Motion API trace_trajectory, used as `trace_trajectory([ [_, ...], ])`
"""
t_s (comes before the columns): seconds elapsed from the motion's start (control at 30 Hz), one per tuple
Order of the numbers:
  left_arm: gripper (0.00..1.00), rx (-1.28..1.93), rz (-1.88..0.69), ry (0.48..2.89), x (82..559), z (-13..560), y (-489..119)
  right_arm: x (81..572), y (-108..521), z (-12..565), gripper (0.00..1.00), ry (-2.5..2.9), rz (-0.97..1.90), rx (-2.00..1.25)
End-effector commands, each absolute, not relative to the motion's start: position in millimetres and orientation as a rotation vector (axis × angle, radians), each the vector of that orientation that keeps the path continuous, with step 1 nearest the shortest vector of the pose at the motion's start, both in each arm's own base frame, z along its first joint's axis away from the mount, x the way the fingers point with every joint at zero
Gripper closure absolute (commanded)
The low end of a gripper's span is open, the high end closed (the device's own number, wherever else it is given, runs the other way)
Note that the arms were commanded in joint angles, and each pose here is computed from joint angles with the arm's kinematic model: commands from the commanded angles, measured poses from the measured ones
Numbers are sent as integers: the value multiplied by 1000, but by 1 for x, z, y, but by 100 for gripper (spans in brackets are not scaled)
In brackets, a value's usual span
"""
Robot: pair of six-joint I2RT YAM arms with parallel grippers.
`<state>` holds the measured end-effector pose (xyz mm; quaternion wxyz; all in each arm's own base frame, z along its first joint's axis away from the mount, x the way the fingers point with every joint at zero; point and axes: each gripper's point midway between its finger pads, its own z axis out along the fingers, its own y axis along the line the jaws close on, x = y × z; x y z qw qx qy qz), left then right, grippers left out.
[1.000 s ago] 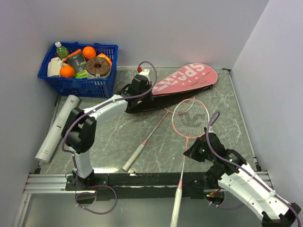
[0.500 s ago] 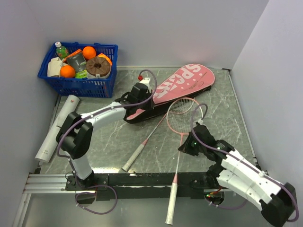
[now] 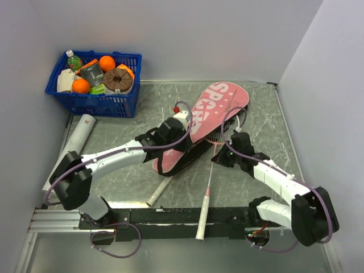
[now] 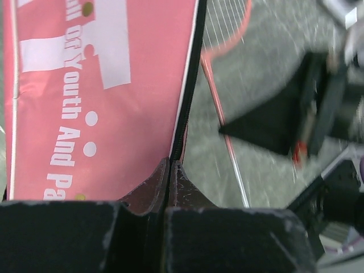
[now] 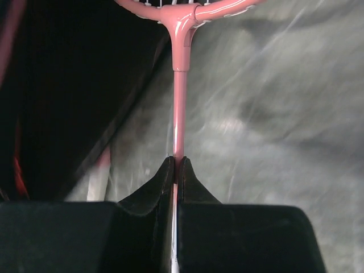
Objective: Pack up the badminton gear
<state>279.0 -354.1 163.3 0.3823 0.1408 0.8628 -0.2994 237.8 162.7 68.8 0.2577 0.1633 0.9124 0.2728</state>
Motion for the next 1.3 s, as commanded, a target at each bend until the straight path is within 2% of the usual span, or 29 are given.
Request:
trace_trajectory([
  [0.0,99,330,-828,2181,255,177,-354,289,174,122,100,2266,880,269],
  [0.27,99,401,-961,2232,210,150,-381,326,177,129,100,2202,941,207],
  [0.43,99,426,-1024,2225,204,149,-398,340,182,124,100,2172,985,216],
  [0.5,99,437,-1030,2223,205,150,-403,341,183,122,93,2177,993,213],
  [0.57,99,444,-1025,2223,206,149,-405,340,184,122,75,2183,998,210],
  [0.63,99,447,-1011,2219,209,150,-406,336,182,125,65,2182,983,195],
  [0.7,99,449,-980,2213,214,150,-406,327,179,130,59,2187,974,185],
  [0.8,99,460,-957,2201,217,153,-405,309,169,132,54,2216,917,185],
  [1.03,98,455,-913,2184,226,160,-400,255,130,127,52,2351,689,208],
  [1.27,99,460,-931,2180,227,160,-404,191,132,107,49,2473,779,181],
])
